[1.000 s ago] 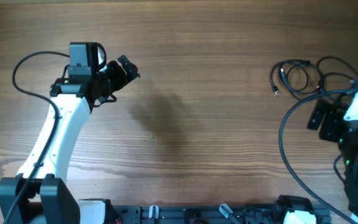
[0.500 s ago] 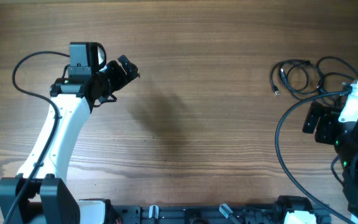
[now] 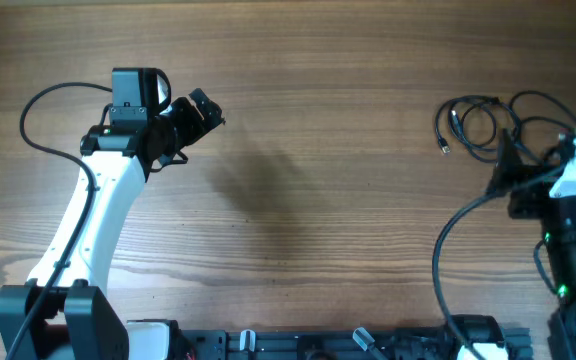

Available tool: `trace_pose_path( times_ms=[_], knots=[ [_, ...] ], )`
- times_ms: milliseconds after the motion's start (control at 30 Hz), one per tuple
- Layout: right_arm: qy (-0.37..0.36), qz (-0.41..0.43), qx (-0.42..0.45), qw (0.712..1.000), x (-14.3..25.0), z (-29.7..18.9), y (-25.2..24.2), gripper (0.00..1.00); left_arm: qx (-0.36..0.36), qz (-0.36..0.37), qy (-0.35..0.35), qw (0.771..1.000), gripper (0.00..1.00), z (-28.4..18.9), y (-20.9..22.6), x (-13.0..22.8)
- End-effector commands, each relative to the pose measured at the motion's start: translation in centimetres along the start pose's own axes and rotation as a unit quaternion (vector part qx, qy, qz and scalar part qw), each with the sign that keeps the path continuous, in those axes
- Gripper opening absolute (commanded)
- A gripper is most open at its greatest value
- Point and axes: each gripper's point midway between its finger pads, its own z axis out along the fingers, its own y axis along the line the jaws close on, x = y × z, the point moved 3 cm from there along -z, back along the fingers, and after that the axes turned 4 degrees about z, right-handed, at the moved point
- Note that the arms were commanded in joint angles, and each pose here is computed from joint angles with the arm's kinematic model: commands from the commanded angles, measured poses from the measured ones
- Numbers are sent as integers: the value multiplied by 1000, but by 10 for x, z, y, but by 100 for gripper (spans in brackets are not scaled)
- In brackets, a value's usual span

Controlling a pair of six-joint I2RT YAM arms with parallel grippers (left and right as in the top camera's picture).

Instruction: Untangle cables

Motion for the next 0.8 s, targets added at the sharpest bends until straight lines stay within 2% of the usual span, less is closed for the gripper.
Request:
trace_pose_path(
  times_ms=[0,167,367,600,767],
  knots=[
    [-31,-9,-35,999,12,-4,12,100,-6,-1,-1,1000,100,2,3,-1],
    [-101,-13,-78,992,29,-5,27,100,-6,-1,-1,1000,100,2,3,-1],
    [-223,-25,-120,967,46,-18,42,100,-6,-1,-1,1000,100,2,3,-1],
    [-328,-34,-110,938,61,-43,42,100,-6,-1,-1,1000,100,2,3,-1],
    [-393,-38,-102,913,61,-42,42,100,-6,-1,-1,1000,100,2,3,-1]
  ],
)
